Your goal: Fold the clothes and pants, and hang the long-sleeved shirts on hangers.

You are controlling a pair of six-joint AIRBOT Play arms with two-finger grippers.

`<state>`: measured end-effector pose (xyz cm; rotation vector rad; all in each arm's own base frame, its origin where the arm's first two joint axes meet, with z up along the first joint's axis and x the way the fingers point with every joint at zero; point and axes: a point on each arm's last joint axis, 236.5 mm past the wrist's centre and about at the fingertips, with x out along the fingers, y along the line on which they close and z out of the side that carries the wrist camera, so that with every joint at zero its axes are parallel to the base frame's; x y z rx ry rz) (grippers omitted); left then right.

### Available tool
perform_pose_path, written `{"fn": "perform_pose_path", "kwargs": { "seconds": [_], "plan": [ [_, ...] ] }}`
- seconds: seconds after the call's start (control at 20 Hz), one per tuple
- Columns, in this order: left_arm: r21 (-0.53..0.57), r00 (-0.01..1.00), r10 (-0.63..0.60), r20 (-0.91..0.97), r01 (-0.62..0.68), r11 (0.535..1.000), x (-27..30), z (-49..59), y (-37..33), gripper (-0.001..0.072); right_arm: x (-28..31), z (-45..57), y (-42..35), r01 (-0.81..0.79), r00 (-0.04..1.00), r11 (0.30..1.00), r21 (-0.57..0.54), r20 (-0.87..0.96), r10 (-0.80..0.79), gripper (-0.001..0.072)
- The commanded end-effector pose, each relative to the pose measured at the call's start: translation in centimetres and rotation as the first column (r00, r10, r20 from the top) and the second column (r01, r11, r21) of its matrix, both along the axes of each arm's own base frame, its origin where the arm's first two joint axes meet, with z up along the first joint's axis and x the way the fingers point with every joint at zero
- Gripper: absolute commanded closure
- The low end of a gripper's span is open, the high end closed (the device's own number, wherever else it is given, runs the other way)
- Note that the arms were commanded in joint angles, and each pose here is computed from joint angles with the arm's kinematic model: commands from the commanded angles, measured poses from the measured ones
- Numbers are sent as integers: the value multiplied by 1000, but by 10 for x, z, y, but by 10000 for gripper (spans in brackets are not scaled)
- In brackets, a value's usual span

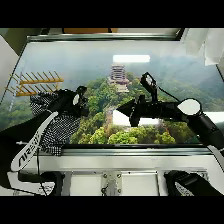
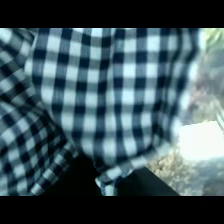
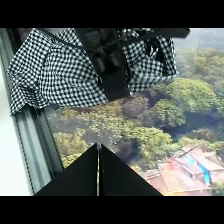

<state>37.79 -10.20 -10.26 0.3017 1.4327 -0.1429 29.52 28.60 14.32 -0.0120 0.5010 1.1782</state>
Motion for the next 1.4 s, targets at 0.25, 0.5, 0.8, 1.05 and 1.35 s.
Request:
{"fn": "perform_pose_path", "kwargs": {
  "seconds": [0.25,0.5,0.8,1.05,1.35],
  "plan": [
    [-408,944,-85,319,218,887,2,152,-177,691,62,49,-60,284,950,955,79,112,-292,688],
    [-450,861,-226,456,442,776,-4,182,-308,691,103,85,-193,635,754,755,161,83,-652,689],
    [-457,915,-124,384,305,836,46,202,-269,141,88,28,-296,794,604,599,-104,31,-796,689],
    [-384,969,-74,235,162,909,-2,186,-154,140,67,-6,-281,723,660,649,-238,-39,-750,689],
    [-339,972,229,-49,-232,912,-157,96,-62,140,52,-28,-221,579,781,752,-315,-52,-623,690]
  ]
}}
